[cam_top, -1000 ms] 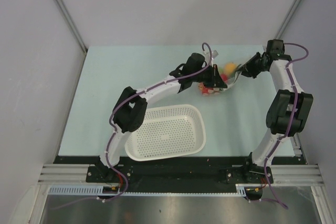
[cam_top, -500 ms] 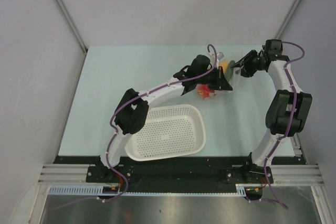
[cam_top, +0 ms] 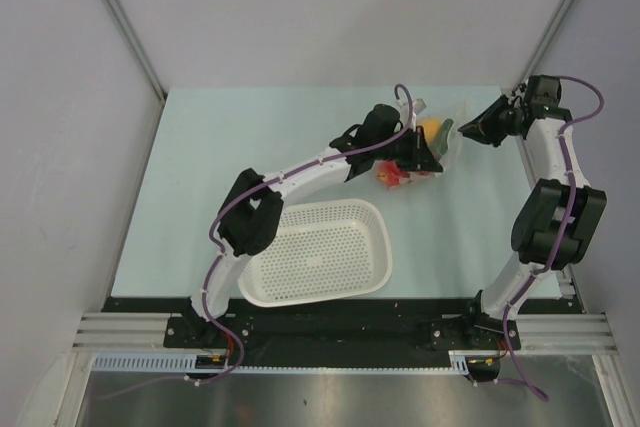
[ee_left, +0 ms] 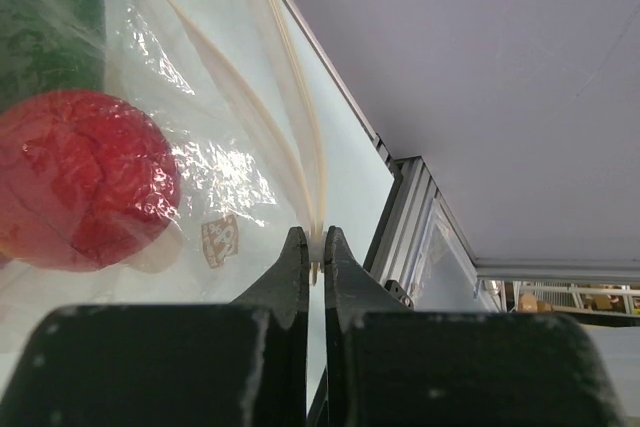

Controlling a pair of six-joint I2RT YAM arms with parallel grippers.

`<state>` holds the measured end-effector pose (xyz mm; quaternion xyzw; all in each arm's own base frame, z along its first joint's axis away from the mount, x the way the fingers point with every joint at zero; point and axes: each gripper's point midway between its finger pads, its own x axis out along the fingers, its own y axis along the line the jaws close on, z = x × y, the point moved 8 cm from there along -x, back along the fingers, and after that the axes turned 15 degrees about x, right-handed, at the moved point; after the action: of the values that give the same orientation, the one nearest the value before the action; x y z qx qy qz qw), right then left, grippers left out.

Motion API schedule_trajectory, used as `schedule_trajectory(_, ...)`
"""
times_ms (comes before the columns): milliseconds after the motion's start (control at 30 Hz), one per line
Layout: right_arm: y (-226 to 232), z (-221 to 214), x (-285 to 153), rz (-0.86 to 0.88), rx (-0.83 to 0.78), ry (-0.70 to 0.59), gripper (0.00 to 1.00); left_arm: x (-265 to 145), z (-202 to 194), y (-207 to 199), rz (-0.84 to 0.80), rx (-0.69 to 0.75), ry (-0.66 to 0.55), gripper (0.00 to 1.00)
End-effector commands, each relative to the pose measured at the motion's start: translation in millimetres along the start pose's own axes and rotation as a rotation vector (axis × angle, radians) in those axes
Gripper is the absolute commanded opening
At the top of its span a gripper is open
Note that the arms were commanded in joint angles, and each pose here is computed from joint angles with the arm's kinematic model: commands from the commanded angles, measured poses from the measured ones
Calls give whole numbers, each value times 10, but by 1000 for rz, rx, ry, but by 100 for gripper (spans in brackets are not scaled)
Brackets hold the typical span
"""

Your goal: Open the zip-top bag and remove the fake food

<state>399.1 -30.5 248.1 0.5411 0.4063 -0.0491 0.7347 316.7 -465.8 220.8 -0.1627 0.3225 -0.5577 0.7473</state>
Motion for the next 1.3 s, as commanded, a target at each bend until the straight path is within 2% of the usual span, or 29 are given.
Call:
schedule_trajectory(0,31,-70,32,28,-58,37,7,-106,277,-209,-58,27,-63,0)
schedule_trajectory(67,45,-87,86,36,-78,55,0,-122,324,-243,-63,37,-74,5)
schedule_trajectory(133,112,-78,77,55,-110,51,0,-131,364,-267,-60,37,-82,15)
schedule_trajectory(167,167,-87,62,70,-146,51,0,-136,384,-253,-50,30,-84,23)
schedule_trajectory(200,197,-93,39,68,-155,51,0,-147,387,-241,-29,15,-75,39)
schedule_trajectory(333,478,-11,-182,95,-237,-21,0,-207,548,-221,26,-52,-119,52)
schedule_trajectory(367,587,35,-290,94,-254,-52,0,-233,592,-192,36,-66,-131,61)
schedule_trajectory(433,744,124,-472,122,-291,-103,0,-283,700,-194,37,-82,-161,61)
schedule_trajectory(533,842,146,-601,145,-313,-112,0,-368,862,-200,61,-96,-205,58)
schedule_trajectory(633,945,79,-624,195,-345,-65,0,-512,1019,-228,83,-84,-258,56)
schedule_trajectory(733,910,-13,-438,207,-349,8,0,-614,1135,-187,117,-80,-304,56)
schedule_trajectory(867,708,-210,-127,185,-326,67,0,-564,1049,31,168,-129,-270,63)
schedule_trajectory(1033,642,-261,9,219,-259,121,0,-407,780,281,173,-215,-149,63)
schedule_trajectory(1100,624,-239,14,224,-242,137,0,-363,731,379,182,-212,-142,60)
schedule_trajectory(1200,599,-192,-53,230,-197,146,0,-421,725,573,226,-245,-140,49)
schedule_trajectory(1267,626,-130,-123,243,-195,126,0,-478,716,593,248,-254,-145,47)
